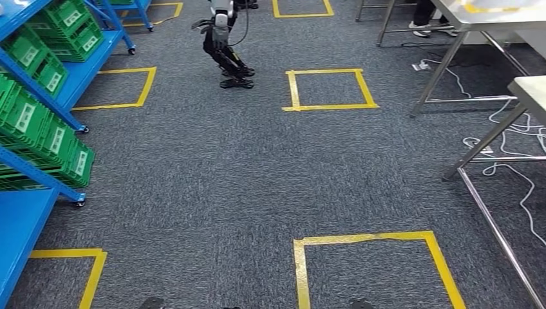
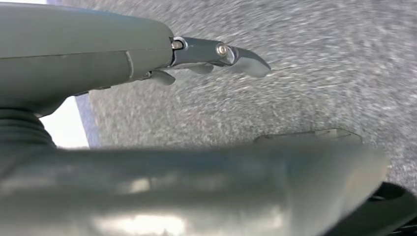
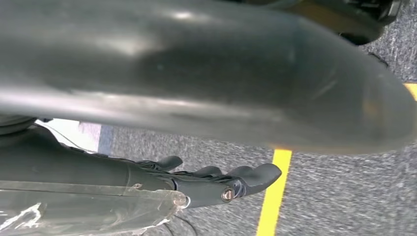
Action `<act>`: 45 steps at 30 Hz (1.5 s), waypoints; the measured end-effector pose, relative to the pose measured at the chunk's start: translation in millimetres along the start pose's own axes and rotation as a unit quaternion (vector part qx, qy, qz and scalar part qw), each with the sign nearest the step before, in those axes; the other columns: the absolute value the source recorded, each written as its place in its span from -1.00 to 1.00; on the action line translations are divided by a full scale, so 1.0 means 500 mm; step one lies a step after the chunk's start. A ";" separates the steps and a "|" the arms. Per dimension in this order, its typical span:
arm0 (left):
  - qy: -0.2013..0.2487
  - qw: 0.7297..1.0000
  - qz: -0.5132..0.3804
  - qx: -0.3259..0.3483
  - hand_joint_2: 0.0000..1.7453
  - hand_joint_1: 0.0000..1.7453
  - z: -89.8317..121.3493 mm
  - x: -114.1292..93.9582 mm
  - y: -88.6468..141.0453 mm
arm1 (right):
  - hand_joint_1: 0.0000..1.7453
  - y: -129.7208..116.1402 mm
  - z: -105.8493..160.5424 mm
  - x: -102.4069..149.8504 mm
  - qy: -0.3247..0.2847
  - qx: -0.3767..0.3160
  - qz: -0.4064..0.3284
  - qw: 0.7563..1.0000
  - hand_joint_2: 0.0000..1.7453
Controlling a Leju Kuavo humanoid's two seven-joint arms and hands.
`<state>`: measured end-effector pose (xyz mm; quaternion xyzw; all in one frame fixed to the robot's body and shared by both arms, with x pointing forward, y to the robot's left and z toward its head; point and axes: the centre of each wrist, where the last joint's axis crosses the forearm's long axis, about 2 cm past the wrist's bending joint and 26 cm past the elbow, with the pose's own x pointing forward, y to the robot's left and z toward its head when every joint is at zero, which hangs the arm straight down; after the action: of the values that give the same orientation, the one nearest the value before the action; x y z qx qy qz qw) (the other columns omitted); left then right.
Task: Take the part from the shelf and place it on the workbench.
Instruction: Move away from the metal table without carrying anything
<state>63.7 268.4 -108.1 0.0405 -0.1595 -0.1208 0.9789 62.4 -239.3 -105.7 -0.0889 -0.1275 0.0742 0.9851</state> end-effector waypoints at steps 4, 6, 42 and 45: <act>-0.002 1.000 0.003 0.002 1.00 -1.00 -0.001 0.006 0.003 | -1.00 0.002 0.001 0.001 0.000 -0.001 0.000 1.000 -1.00; -0.002 1.000 0.003 0.002 1.00 -1.00 -0.001 0.005 0.003 | -1.00 0.002 0.000 0.004 -0.001 -0.002 -0.001 1.000 -1.00; 0.002 1.000 -0.001 0.001 1.00 -1.00 0.000 0.006 -0.002 | -1.00 0.007 0.002 0.004 0.005 -0.002 -0.003 1.000 -1.00; 0.003 1.000 -0.002 0.000 1.00 -1.00 0.000 0.004 -0.004 | -1.00 0.007 0.002 -0.001 0.009 -0.001 -0.003 1.000 -1.00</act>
<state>64.9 265.9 -107.8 0.0412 -0.1561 -0.1223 0.9793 61.3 -235.8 -105.4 -0.0906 -0.1195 0.0702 0.9862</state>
